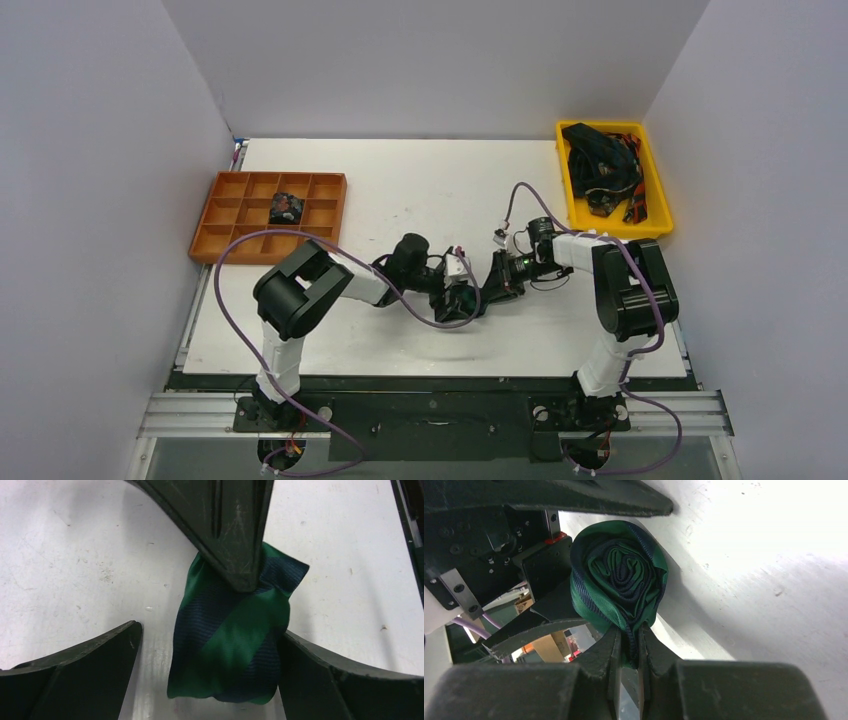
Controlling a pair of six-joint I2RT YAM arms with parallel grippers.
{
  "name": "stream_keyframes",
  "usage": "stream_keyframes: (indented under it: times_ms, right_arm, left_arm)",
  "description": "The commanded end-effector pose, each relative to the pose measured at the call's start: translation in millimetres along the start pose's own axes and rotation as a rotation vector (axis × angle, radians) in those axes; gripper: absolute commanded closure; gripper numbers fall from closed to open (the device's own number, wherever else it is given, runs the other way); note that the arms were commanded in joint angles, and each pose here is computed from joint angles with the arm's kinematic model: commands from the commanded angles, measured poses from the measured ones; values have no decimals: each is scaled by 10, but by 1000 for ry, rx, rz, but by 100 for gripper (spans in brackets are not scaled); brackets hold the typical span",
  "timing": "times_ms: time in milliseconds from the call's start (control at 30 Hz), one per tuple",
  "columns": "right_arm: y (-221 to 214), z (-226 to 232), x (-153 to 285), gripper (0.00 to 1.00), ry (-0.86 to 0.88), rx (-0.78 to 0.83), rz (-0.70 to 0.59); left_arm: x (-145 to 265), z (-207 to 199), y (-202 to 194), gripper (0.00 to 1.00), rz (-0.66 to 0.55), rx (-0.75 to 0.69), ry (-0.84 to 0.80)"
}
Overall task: Roll the ties
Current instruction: Pick up the tie at the center of the board.
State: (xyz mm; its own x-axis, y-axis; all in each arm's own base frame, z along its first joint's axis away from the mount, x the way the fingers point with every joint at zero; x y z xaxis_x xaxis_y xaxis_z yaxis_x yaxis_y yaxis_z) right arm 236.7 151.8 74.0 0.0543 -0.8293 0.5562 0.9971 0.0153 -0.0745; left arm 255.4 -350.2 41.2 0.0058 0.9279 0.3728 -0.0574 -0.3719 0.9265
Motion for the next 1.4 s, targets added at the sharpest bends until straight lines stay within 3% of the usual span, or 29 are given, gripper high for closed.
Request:
stream_keyframes:
  times_ms: [0, 200, 233, 400, 567, 633, 667, 867, 1100, 1333, 1367]
  right_arm:
    - [103, 47, 16, 100, -86, 135, -39]
    - [218, 188, 74, 100, -89, 191, -78]
    - [231, 200, 83, 100, -90, 195, -83]
    - [308, 301, 109, 100, -74, 214, -99]
    - [297, 384, 115, 100, -57, 235, -90]
    - [262, 387, 107, 100, -60, 243, -78]
    - [245, 383, 101, 100, -62, 248, -71]
    - [249, 389, 123, 100, -78, 261, -76]
    - [340, 494, 202, 100, -76, 272, -115]
    - [500, 749, 290, 100, -37, 293, -174]
    - [521, 793, 301, 100, -29, 290, -184]
  left_arm:
    - [11, -153, 182, 3, -22, -45, -68]
    - [-34, -218, 197, 0, -16, -67, -116]
    - [-40, -231, 189, 3, -11, -73, -124]
    - [-61, -247, 137, 26, 36, -74, -151]
    - [-37, -182, 105, 65, 65, -73, -110]
    - [-19, -127, 112, 72, 74, -71, -72]
    - [-11, -112, 115, 72, 77, -67, -64]
    - [200, -6, 297, 1, 42, -42, 40]
    - [672, 211, 623, 3, 46, 173, 198]
    - [1325, 572, 908, 3, -119, 541, 502]
    - [1444, 598, 867, 3, -93, 596, 514]
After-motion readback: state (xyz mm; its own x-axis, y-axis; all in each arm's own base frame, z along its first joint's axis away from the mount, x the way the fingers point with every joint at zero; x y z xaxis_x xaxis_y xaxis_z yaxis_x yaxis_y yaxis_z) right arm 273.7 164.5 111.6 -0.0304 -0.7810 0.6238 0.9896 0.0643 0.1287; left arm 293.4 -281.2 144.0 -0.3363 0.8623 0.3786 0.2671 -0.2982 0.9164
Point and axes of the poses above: each gripper's point midway between its finger pads, its own x axis back along the fingers, its own z axis along the line the jaws close on, y = z × x, the point moved 5 cm from there along x, back along the fingers, and after that the axes turned 8 degrees about -x, right-handed, at the moved point
